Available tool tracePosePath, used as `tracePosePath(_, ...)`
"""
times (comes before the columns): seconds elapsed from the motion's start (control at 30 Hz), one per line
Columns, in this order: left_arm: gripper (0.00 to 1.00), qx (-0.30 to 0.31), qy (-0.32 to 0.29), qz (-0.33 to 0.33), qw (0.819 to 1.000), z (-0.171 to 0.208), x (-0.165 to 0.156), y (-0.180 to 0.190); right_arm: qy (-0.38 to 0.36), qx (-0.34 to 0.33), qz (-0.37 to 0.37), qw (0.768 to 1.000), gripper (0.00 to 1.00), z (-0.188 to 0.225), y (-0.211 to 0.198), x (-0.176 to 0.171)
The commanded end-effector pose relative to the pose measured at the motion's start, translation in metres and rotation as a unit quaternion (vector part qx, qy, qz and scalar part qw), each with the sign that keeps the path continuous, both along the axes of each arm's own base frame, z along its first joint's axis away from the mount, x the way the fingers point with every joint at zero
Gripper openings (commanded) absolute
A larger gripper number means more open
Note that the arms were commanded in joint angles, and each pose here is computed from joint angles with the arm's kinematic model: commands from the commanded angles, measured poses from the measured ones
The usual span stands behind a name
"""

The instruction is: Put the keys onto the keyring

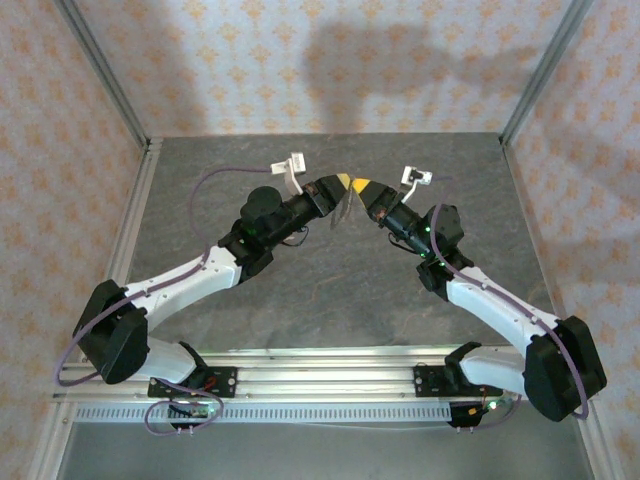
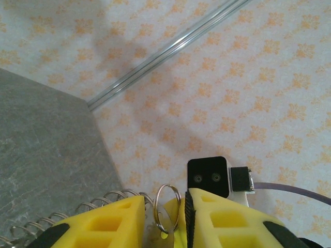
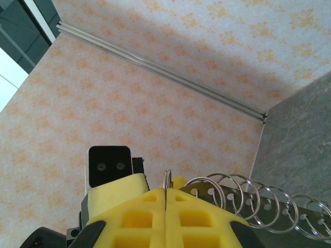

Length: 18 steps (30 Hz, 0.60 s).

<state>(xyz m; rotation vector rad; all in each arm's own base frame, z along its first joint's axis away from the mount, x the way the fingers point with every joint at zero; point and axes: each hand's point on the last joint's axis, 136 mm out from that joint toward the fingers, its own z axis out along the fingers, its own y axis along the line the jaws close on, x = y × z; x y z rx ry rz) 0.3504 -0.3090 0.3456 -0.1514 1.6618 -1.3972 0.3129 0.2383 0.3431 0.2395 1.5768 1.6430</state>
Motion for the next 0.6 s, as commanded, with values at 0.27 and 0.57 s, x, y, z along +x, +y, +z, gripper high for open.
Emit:
tracePosePath(0.27, 0.18, -0.012, -0.022, -0.023, 0.999, 0.0093, -0.0054, -0.0087, -0.052, 0.022, 0.003, 0.998, 0.0, 0.0345, -0.0003, -0.0069)
tracePosePath(0.57, 0.12, -0.012, -0.028, -0.03, 0.999, 0.0112, -0.0085, -0.0114, -0.052, 0.021, 0.003, 0.998, 0.0, 0.0334, -0.0002, -0.007)
